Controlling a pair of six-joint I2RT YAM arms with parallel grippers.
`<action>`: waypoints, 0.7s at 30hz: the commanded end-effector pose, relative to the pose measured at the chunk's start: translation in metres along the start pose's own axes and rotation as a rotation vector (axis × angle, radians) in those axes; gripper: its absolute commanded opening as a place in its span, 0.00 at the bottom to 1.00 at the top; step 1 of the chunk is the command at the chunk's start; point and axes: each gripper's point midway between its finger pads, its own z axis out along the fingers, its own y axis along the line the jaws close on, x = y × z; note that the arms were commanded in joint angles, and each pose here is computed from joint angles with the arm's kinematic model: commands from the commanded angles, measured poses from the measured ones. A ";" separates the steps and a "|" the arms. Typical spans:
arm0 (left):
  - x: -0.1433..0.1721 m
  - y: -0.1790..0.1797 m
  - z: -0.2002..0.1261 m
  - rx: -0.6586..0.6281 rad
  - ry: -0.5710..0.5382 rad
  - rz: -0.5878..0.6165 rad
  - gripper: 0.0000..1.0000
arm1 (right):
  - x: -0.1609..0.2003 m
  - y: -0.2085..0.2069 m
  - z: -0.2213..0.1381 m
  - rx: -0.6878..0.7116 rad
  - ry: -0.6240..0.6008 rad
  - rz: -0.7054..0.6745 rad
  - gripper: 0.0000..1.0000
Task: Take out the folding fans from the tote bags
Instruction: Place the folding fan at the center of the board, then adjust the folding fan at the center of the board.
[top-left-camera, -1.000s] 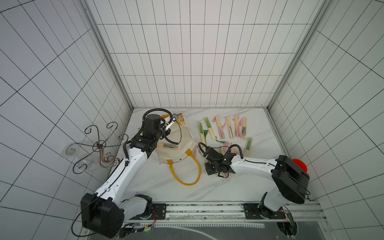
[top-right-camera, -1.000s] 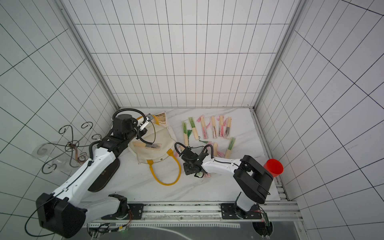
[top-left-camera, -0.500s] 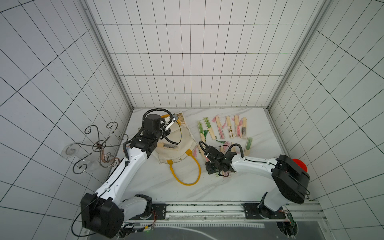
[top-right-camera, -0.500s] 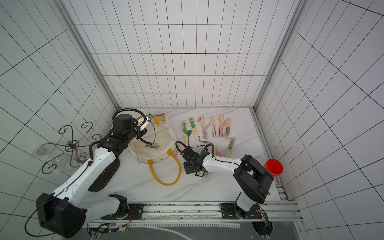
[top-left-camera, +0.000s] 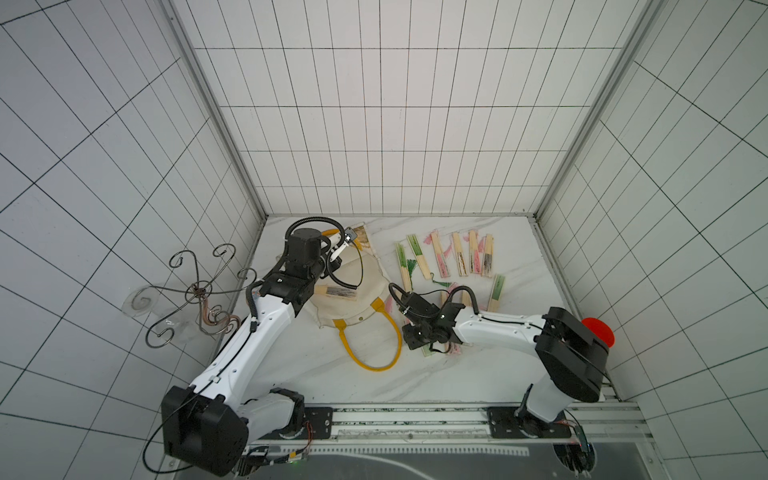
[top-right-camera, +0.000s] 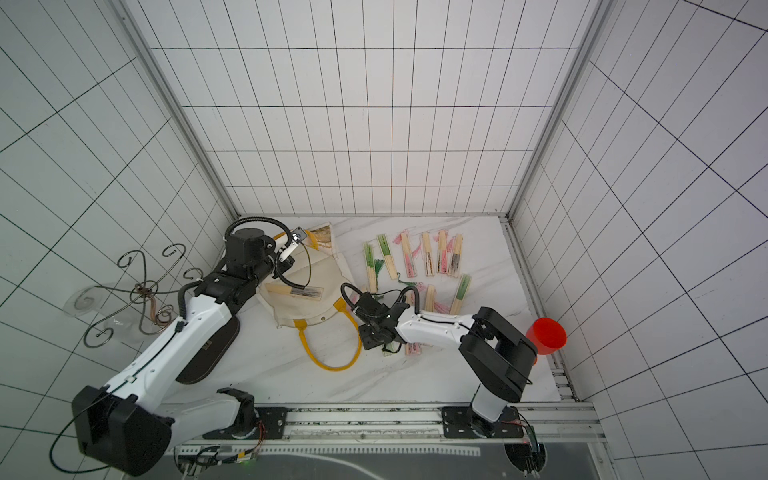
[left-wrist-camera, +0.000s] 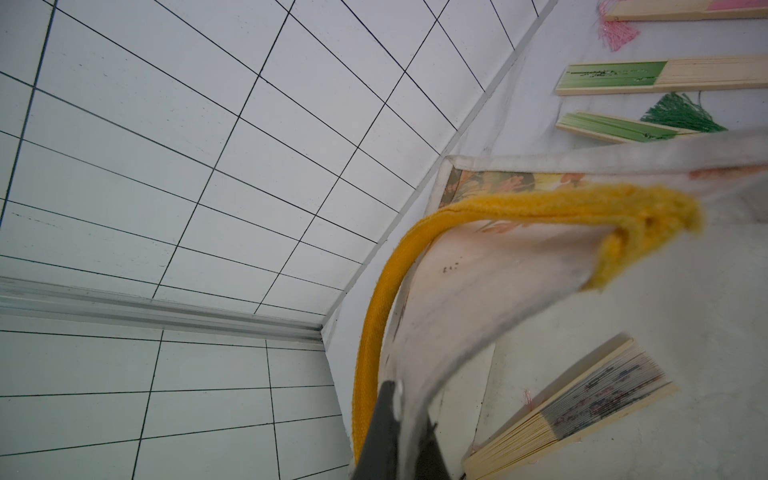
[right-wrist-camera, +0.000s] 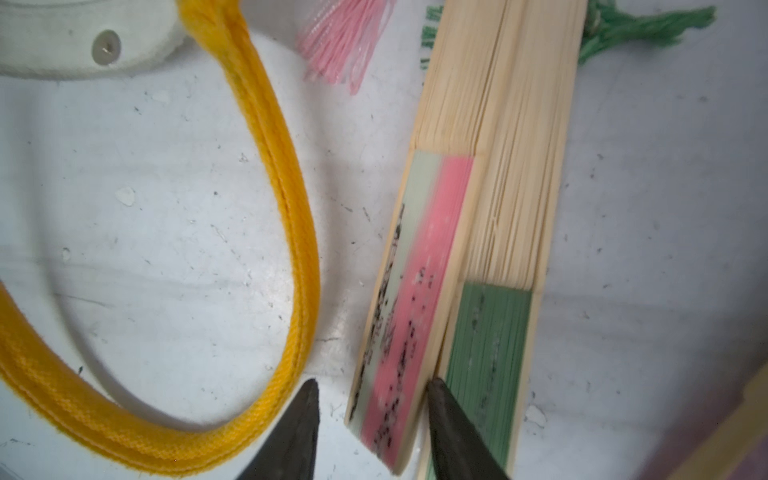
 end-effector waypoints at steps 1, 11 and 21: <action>-0.009 0.008 -0.002 -0.027 -0.034 -0.002 0.00 | -0.021 0.016 -0.009 -0.010 -0.027 -0.018 0.43; -0.009 0.008 -0.001 -0.026 -0.033 -0.002 0.00 | -0.018 0.028 0.006 -0.056 0.004 -0.032 0.43; -0.014 0.006 -0.009 -0.014 -0.071 0.001 0.00 | -0.013 -0.012 0.008 0.050 0.007 0.056 0.55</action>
